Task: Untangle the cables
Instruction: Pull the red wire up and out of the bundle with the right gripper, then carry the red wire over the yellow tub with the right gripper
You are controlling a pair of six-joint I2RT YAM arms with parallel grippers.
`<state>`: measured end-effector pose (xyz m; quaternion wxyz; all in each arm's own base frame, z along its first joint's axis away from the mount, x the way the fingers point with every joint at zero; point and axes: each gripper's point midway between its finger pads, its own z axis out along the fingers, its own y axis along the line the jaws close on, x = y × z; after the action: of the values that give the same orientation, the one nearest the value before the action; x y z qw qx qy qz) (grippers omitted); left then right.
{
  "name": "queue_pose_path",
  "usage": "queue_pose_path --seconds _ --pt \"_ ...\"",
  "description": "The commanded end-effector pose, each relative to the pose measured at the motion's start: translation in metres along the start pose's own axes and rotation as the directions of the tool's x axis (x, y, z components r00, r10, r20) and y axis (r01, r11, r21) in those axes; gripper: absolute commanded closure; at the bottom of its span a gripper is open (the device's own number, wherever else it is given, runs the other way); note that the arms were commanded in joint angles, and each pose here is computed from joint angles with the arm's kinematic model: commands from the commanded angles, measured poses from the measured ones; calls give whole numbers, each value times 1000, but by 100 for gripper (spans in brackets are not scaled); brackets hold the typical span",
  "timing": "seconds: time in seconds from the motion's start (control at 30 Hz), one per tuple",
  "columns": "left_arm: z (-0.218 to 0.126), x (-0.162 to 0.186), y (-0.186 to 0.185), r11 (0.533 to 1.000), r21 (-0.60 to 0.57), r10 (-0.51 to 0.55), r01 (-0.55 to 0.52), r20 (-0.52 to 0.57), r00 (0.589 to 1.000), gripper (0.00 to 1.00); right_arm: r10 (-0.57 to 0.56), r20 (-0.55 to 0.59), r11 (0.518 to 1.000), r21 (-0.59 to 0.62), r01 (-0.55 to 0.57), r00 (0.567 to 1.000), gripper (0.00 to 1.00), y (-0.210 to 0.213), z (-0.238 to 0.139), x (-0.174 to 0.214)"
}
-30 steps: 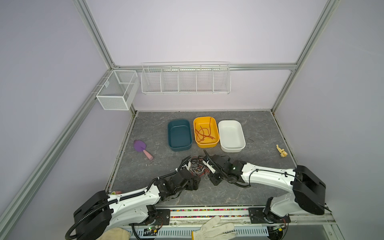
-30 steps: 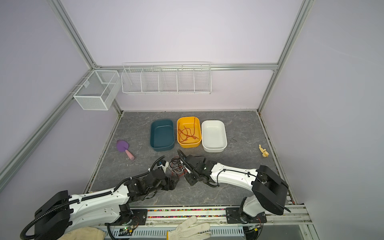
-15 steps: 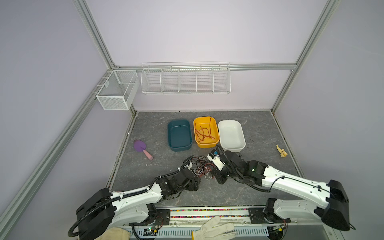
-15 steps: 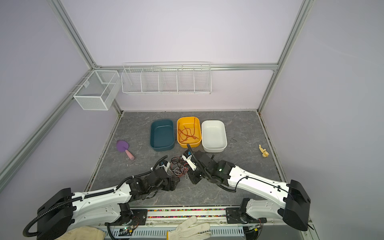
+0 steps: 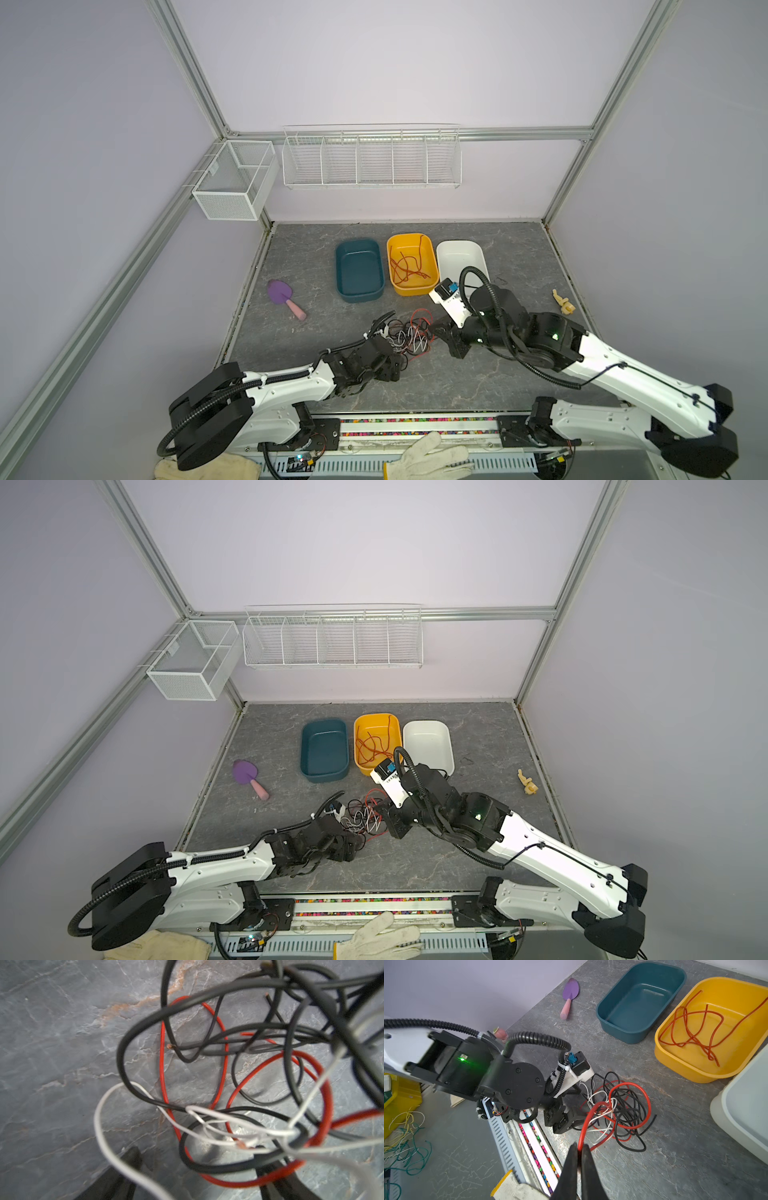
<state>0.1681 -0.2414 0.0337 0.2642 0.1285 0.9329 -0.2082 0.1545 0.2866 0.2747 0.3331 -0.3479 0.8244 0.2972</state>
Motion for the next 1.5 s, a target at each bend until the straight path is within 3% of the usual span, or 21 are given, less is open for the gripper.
queue_pose_path --seconds 0.0,0.5,0.8,1.47 --pt "3 -6 -7 1000 13 12 -12 15 1000 14 -46 13 999 -17 46 999 93 7 -17 -7" --pt "12 -2 3 998 -54 22 -22 -7 1000 14 -104 209 993 79 90 972 93 7 -90 -72" --pt "15 -4 8 996 -89 20 -20 1 1000 14 -94 245 988 139 61 965 93 5 -119 -103" --pt "19 -4 17 989 -143 28 -28 4 1000 13 -83 409 996 68 60 909 93 32 -194 -161"
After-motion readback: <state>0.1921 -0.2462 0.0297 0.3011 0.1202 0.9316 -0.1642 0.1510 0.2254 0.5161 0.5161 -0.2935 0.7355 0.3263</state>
